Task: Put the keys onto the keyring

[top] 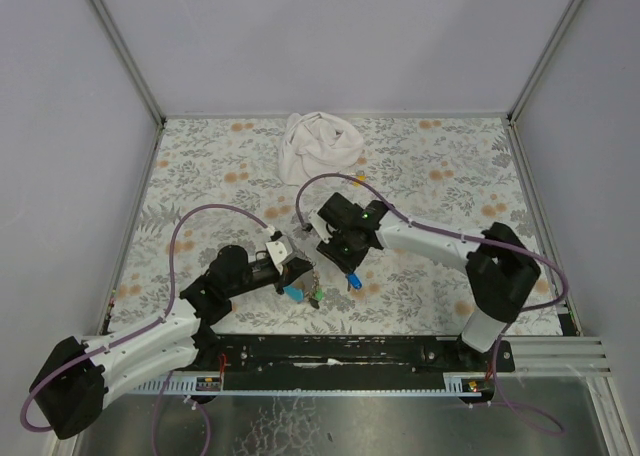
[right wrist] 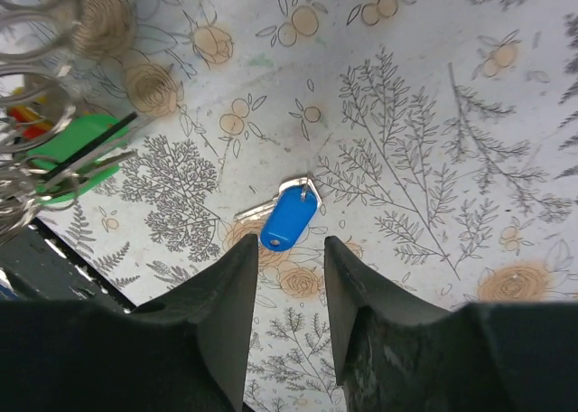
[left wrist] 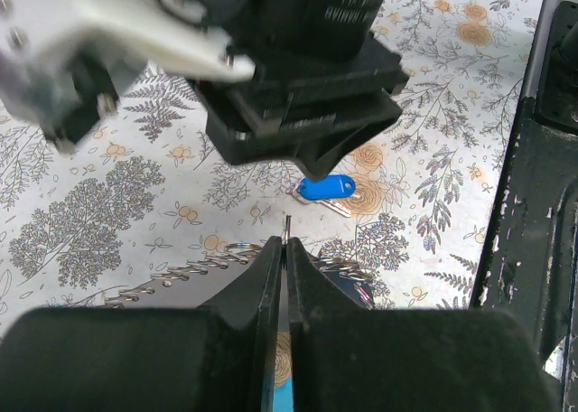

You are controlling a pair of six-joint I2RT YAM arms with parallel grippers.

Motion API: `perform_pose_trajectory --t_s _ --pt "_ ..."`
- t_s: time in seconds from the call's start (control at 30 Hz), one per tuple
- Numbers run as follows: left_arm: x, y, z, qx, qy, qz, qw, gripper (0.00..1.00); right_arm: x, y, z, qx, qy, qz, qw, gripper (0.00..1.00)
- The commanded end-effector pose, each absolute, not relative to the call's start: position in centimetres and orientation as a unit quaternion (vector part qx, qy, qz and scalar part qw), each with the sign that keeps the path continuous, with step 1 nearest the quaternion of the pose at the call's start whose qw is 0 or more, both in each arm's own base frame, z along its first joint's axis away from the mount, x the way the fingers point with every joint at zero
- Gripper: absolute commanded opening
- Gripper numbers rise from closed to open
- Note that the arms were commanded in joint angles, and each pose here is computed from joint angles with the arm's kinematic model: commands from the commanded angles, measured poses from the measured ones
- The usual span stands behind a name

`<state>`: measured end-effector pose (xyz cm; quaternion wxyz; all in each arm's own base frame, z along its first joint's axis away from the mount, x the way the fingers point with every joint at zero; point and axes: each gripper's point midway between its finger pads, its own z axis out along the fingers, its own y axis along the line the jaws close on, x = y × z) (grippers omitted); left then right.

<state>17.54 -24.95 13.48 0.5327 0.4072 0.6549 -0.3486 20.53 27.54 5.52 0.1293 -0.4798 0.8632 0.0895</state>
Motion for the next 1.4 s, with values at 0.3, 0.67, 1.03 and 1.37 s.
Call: perform_pose_trajectory --t_s 0.3,0.67,1.03,1.37 --pt "17.9 -25.2 15.1 0.397 0.638 -0.354 0.557 0.00 21.9 28.1 5.8 -0.435 0.860 0.131 0.233 0.39" --pt "18.0 -25.3 14.8 0.398 0.640 -0.355 0.553 0.00 21.3 27.8 6.4 -0.396 0.819 0.202 0.362 0.35" --pt "18.1 -25.4 14.6 0.398 0.642 -0.356 0.549 0.00 20.3 27.3 6.1 -0.384 0.743 0.265 0.481 0.34" --pt "18.1 -25.4 14.7 0.399 0.641 -0.355 0.551 0.00 21.0 27.0 6.3 -0.367 0.725 0.261 0.521 0.33"
